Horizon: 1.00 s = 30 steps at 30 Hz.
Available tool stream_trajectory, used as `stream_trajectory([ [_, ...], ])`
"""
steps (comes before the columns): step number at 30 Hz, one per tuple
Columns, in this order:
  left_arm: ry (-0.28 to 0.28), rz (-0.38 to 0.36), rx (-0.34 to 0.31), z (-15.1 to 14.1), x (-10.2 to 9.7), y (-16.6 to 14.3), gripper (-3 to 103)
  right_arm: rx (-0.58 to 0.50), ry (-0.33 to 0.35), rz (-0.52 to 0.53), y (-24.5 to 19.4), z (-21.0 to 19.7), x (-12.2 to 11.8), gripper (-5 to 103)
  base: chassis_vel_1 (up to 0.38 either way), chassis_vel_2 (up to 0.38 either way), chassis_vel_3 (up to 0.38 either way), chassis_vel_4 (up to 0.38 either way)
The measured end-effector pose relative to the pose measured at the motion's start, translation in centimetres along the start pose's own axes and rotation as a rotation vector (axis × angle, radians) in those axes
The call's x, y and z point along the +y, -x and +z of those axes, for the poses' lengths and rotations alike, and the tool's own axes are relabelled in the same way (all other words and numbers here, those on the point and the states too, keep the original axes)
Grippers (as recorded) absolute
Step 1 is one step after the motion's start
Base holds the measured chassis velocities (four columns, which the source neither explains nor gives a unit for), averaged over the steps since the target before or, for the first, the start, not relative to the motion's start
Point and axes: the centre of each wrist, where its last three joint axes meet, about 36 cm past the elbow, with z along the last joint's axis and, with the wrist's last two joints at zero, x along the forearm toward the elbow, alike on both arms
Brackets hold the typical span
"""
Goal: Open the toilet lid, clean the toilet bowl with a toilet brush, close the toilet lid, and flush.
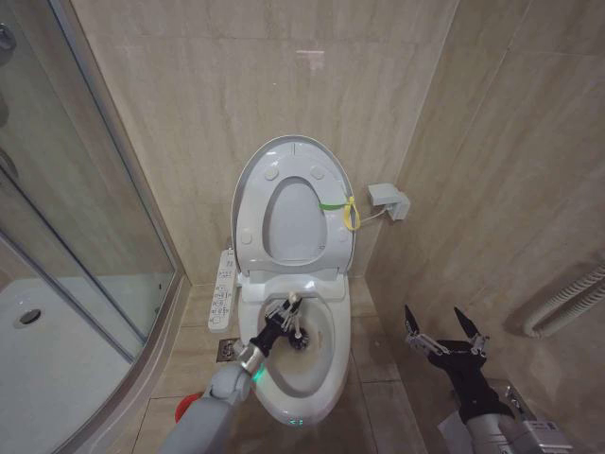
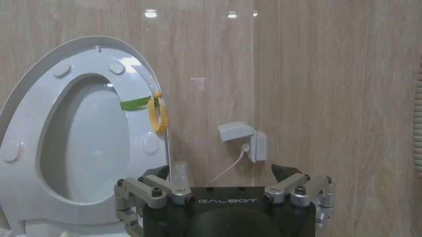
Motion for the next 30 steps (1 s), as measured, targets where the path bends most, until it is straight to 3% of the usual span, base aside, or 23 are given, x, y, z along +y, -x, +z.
stream_trajectory([
  [12,-0.005,0.051,-0.057,-0.7,-0.2,5.0,20,0.000,0.000,0.000,0.0,0.0,0.0,100,0.000,0.000,0.000,0.000],
  [19,-0.016,0.055,-0.066,1.5,-0.5,5.2,20,0.000,0.000,0.000,0.0,0.0,0.0,100,0.000,0.000,0.000,0.000],
  [24,-0.012,0.048,-0.077,1.4,-0.2,5.2,20,0.000,0.000,0.000,0.0,0.0,0.0,100,0.000,0.000,0.000,0.000],
  [30,-0.026,0.021,-0.155,-0.4,-0.3,7.7,20,0.000,0.000,0.000,0.0,0.0,0.0,100,0.000,0.000,0.000,0.000],
])
